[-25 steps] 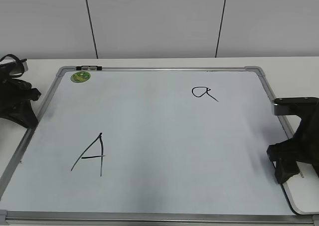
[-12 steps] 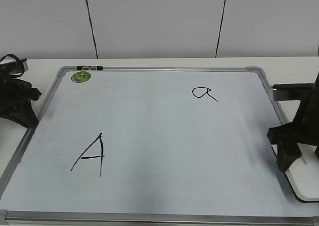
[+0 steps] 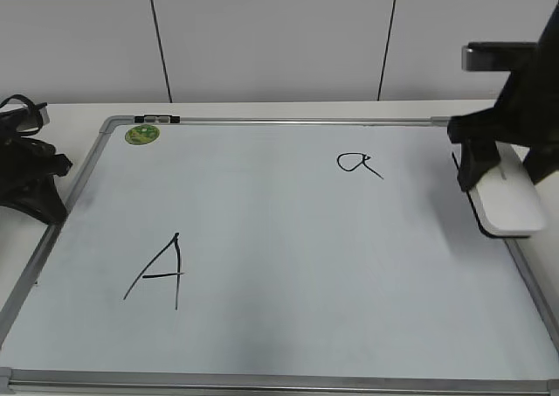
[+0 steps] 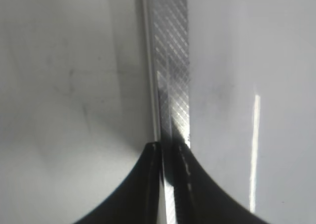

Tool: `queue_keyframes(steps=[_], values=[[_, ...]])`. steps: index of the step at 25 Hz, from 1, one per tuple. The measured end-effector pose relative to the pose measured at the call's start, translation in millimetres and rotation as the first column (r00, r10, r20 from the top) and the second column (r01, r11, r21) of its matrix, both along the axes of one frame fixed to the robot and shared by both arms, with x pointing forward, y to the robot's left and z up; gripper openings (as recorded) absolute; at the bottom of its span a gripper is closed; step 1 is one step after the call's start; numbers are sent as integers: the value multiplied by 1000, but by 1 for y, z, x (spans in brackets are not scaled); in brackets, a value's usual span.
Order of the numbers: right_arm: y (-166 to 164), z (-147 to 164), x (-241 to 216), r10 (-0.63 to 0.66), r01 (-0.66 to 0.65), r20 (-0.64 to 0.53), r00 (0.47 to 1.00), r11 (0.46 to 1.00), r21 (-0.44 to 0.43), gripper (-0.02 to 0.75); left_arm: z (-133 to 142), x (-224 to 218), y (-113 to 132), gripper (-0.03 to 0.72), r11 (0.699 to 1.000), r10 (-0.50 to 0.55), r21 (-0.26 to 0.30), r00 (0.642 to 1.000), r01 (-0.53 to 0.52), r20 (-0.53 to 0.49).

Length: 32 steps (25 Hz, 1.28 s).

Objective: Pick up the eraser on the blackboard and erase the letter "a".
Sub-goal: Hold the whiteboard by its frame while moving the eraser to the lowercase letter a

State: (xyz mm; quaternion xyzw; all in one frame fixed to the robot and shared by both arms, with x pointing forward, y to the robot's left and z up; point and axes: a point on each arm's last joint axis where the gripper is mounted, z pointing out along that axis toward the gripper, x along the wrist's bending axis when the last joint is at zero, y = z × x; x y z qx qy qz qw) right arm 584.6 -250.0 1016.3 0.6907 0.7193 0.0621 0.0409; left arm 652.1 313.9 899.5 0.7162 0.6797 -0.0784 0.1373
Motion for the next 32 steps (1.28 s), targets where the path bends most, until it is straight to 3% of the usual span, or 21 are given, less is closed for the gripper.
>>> queue_keyframes(steps=[7,14,23,32], values=[[12,9,64,33,-33,17,999,999,28,524,0,0,0,34,1000,0,0,1000,0,0],[21,-22,124,58,-60,62,996,998,33,524,0,0,0,34,1000,0,0,1000,0,0],[31,-72,149,89,-90,17,996,995,43,524,0,0,0,34,1000,0,-1,1000,0,0],[49,-88,154,143,-143,-3,990,990,6,524,0,0,0,34,1000,0,-1,1000,0,0]])
